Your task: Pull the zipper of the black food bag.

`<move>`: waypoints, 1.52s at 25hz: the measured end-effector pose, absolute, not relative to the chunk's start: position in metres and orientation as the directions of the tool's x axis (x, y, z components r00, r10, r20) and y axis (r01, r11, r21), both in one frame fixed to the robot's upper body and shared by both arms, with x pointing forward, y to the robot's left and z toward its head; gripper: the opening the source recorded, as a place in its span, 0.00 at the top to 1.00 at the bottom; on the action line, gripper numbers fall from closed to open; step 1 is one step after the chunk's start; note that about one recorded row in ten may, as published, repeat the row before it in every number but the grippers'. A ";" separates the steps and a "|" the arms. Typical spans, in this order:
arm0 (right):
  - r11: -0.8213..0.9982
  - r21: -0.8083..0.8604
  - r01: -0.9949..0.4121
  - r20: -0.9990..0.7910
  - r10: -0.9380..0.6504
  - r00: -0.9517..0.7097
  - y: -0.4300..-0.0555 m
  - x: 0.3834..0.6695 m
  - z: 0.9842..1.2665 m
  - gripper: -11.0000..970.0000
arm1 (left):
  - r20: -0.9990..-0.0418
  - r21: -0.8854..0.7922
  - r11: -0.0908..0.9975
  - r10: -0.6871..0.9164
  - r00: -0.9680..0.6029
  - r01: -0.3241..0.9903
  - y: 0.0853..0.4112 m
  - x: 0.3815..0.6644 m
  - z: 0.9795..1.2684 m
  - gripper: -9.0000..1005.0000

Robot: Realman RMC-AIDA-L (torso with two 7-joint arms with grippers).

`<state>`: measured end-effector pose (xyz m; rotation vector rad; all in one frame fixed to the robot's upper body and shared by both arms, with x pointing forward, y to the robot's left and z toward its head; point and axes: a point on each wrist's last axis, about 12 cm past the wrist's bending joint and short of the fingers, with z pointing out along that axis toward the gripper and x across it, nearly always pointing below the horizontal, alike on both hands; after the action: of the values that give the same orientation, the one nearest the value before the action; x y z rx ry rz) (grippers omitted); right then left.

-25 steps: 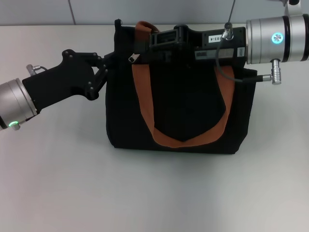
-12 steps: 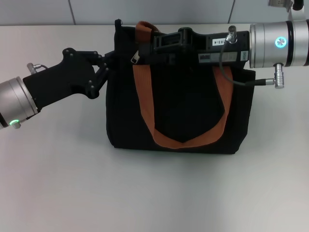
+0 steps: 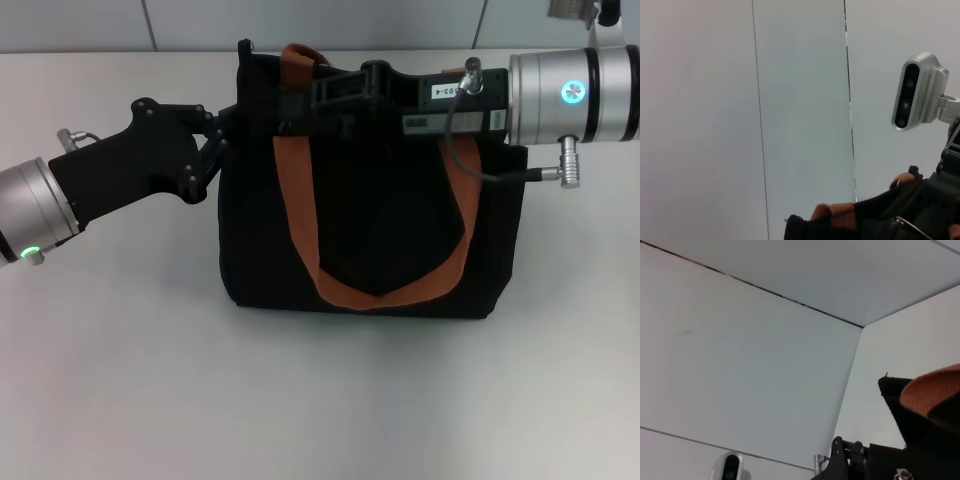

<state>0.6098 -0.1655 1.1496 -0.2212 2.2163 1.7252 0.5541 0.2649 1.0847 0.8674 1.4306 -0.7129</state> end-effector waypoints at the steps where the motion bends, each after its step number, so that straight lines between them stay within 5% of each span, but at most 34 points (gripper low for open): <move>1: 0.254 0.915 -0.314 -0.342 0.074 -0.937 -0.164 0.609 1.149 0.63 | -0.995 0.078 0.524 0.087 0.038 0.848 0.265 0.554 1.085 0.97; 38: 0.313 0.874 -0.371 -0.417 0.091 -0.904 -0.179 0.611 1.155 0.63 | -0.996 0.075 0.526 0.072 0.044 0.847 0.265 0.556 1.088 0.97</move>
<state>0.6105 -0.1792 1.1555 -0.2493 2.1959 1.6190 0.5559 0.2653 1.0881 0.8574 1.4182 -0.7205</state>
